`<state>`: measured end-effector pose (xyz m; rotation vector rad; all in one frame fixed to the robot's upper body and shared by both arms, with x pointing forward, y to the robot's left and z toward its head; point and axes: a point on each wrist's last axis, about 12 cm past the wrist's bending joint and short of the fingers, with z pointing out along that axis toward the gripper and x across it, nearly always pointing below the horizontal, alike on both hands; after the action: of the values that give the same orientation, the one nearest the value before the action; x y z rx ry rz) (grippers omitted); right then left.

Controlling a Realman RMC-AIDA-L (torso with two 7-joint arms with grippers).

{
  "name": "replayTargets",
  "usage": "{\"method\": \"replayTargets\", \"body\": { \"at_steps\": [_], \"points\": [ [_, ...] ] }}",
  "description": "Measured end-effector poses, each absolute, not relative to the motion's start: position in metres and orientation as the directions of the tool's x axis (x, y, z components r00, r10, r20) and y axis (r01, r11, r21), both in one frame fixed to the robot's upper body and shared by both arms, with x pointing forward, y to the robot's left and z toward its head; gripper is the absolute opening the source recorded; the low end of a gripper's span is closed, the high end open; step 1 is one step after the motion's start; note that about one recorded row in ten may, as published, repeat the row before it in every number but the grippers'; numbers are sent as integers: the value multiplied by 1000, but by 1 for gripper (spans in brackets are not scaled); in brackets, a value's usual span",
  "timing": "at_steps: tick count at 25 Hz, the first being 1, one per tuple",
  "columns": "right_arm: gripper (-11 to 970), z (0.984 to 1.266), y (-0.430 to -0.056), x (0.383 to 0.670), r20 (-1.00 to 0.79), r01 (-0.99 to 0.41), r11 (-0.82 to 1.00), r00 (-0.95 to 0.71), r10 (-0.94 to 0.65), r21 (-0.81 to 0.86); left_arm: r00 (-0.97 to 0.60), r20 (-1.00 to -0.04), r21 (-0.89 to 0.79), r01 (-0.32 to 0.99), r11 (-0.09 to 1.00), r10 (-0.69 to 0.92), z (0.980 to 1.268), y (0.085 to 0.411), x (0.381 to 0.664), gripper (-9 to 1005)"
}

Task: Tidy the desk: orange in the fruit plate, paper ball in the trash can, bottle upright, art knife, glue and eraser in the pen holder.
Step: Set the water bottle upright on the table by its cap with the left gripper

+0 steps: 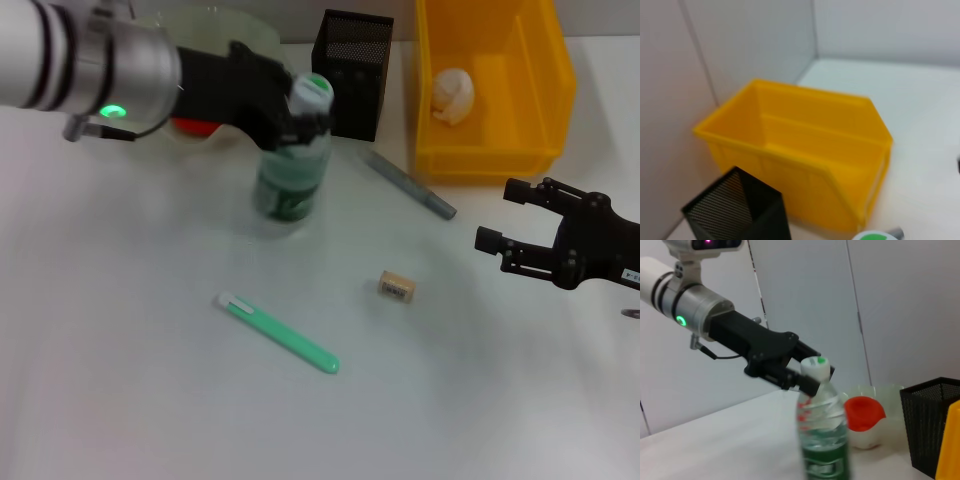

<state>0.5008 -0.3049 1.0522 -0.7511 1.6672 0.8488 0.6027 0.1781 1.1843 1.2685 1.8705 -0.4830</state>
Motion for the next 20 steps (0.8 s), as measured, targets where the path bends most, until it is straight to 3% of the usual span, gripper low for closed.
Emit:
{"method": "replayTargets", "body": {
  "at_steps": [6,8,11,20],
  "points": [
    [827,1053,-305,501,-972,-827,539,-229,-62,160,-246,-884,-10,860,510,396,1178,217,605,452],
    [827,1053,-304,501,-971,-829,536,-230,-65,160,-246,-884,-10,860,510,396,1178,217,605,453],
    [828,1054,-303,501,-972,-836,525,-226,-66,159,-302,-921,-121,824,553,248,1170,241,606,454],
    [828,1054,-296,501,-970,-859,486,-229,-85,160,-301,-941,-166,811,561,156,1166,271,592,459]
  ]
}}
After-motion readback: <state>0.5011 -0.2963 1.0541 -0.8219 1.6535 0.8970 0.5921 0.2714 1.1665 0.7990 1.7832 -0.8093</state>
